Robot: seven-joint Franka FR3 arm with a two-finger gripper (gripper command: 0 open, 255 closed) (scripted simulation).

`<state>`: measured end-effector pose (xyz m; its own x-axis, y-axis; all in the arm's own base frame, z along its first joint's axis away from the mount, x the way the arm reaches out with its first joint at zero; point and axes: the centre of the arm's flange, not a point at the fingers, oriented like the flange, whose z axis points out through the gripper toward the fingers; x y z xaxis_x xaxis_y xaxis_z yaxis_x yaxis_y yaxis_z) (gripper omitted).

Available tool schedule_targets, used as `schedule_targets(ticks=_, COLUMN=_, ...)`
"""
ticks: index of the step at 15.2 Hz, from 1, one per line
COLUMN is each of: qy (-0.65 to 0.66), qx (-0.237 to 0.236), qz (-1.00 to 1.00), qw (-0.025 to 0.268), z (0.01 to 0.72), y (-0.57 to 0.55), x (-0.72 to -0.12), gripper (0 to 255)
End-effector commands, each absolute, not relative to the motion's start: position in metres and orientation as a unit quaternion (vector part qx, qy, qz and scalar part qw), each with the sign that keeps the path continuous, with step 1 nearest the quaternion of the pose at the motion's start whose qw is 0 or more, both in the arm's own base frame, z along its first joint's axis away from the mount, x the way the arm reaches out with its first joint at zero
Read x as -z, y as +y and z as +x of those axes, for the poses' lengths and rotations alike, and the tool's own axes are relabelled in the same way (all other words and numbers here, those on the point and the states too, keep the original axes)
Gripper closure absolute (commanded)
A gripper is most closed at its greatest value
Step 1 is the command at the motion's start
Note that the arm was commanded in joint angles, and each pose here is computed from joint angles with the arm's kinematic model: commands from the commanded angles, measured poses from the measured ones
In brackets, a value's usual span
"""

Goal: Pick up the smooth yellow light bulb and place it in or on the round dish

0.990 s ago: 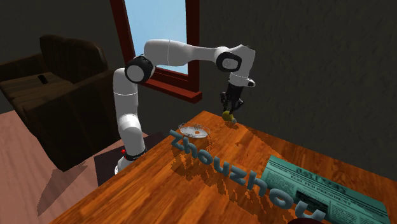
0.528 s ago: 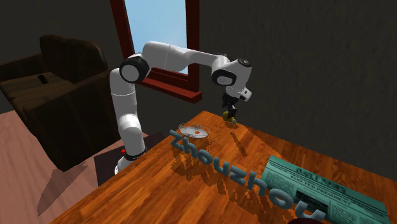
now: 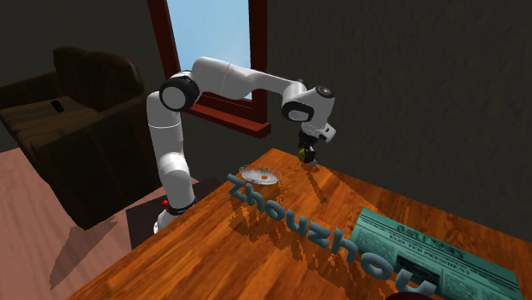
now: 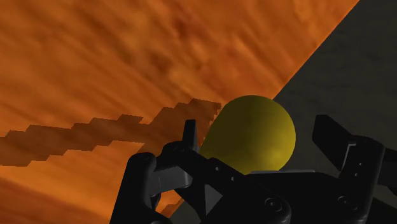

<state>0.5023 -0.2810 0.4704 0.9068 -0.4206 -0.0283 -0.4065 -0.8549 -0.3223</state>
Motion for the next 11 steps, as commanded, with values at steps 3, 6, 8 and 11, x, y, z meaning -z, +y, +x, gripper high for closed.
schedule_targets(ticks=3, qy=0.210, qx=0.010, qz=-0.964, qw=0.163, z=0.5081, y=-0.2699, x=-0.4556, gripper=0)
schedule_targets(ticks=6, qy=0.210, qx=0.010, qz=-0.964, qw=0.163, z=0.5081, y=-0.2699, x=-0.4556, gripper=0)
schedule_targets(ticks=8, qy=0.210, qx=0.010, qz=-0.964, qw=0.163, z=0.5072, y=-0.2721, x=-0.4581, gripper=255)
schedule_targets(ticks=11, qy=0.210, qx=0.011, qz=-0.964, qw=0.163, z=0.5073, y=-0.2708, x=-0.4574, gripper=255)
